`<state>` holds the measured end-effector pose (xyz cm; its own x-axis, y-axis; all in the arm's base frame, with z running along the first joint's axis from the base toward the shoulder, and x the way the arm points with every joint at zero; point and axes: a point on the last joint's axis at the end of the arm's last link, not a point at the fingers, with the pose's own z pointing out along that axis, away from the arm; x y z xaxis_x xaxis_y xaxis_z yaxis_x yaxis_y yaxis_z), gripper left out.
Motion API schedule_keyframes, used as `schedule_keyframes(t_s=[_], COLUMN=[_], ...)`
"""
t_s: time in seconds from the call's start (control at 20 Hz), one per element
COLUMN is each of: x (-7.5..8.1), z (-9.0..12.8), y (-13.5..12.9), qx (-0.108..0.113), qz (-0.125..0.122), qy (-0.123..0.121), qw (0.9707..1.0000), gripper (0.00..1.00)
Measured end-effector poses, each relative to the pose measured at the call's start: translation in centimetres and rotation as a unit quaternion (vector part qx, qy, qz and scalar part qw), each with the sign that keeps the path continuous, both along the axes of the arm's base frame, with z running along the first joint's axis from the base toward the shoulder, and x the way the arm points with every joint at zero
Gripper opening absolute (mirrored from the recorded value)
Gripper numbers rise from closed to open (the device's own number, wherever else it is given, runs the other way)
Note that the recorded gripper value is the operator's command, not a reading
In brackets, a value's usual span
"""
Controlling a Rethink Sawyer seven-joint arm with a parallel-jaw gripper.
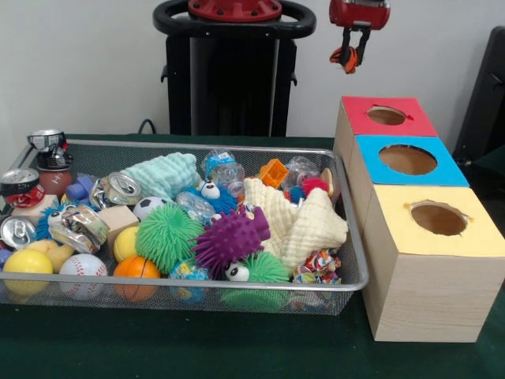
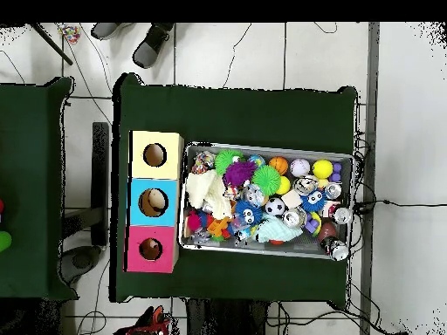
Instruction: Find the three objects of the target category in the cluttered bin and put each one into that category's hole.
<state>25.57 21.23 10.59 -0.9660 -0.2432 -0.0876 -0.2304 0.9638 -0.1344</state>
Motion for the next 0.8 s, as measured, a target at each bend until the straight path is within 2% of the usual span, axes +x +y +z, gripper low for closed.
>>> schedule_keyframes(t_s=[0.15, 0.25, 0.4, 0.65, 0.8], x=[-0.8, -1.8, -2.2, -1.7, -0.6], z=[-0.2, -1.0, -1.8, -3.1, -3.9], y=[0.2, 1.5, 2.8, 5.0, 6.1], qx=[-0.007, -0.019, -0.027, -0.034, -0.034], qz=[0.008, 0.032, 0.048, 0.069, 0.075], qy=[0.011, 0.029, 0.039, 0.045, 0.045], qw=[0.9999, 0.9989, 0.9977, 0.996, 0.9956], gripper=[0.0, 0.0, 0.0, 0.0, 0.0])
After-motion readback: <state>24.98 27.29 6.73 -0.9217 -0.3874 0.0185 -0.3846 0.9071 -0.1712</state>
